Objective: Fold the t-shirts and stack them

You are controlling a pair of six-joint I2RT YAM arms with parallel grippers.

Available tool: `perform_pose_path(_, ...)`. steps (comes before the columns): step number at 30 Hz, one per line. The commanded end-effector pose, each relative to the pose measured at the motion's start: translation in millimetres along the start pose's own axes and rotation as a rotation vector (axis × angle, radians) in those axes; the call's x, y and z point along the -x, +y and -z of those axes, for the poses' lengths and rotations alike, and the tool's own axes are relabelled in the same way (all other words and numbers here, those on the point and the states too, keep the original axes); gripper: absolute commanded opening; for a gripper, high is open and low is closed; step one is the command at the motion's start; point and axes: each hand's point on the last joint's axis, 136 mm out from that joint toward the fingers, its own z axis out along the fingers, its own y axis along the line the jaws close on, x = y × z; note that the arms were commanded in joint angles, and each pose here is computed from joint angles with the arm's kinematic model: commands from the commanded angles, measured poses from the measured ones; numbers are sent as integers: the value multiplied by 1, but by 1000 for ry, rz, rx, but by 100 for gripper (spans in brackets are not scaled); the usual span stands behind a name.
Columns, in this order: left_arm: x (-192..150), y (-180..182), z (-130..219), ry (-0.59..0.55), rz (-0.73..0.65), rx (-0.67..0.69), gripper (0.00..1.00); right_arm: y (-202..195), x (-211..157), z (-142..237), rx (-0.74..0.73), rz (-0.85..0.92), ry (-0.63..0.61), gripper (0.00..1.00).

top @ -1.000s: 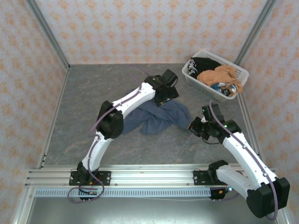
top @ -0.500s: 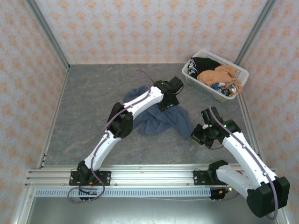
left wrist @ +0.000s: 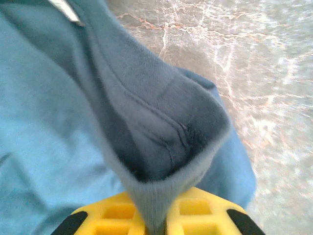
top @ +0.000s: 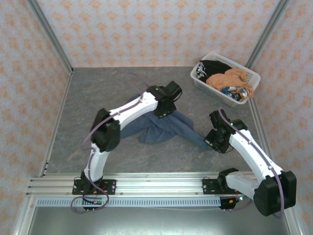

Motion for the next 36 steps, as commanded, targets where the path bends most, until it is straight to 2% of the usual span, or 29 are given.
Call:
perform_pose_path(1,-11,16,23,-22,22,-27,15,5,15,3,-16,4,-46,0)
perform_pose_path(3,-20,32,29,-10,43,-36,14,4,15,-2,-28,0,-40,0)
perform_pose_path(9,-60,63,8,137,98,-42,16,-1,15,-13,-67,6,-31,0)
perform_pose_path(10,-64,69,8,153,105,-29,20,-1,14,-15,-72,9,-24,0)
perform_pose_path(13,-64,90,17,139,120,32,56,0,16,-16,-75,18,-24,0)
perform_pose_path(14,-58,96,23,109,127,40,64,-1,15,-20,-93,21,-12,0)
perform_pose_path(16,-42,100,36,37,143,23,77,-1,16,-20,-99,23,-12,0)
perform_pose_path(19,-18,101,54,-44,182,-18,81,0,17,-18,-92,21,-22,0)
perform_pose_path(20,-11,103,58,-63,205,-26,88,1,18,-17,-85,21,-26,0)
perform_pose_path(25,-1,102,62,-62,277,-60,89,7,15,-14,-53,17,-7,0)
perform_pose_path(31,-37,87,24,108,272,-31,89,18,-1,-9,47,45,48,0)
perform_pose_path(36,-60,63,-3,138,247,-26,89,21,-17,-8,73,103,112,0)
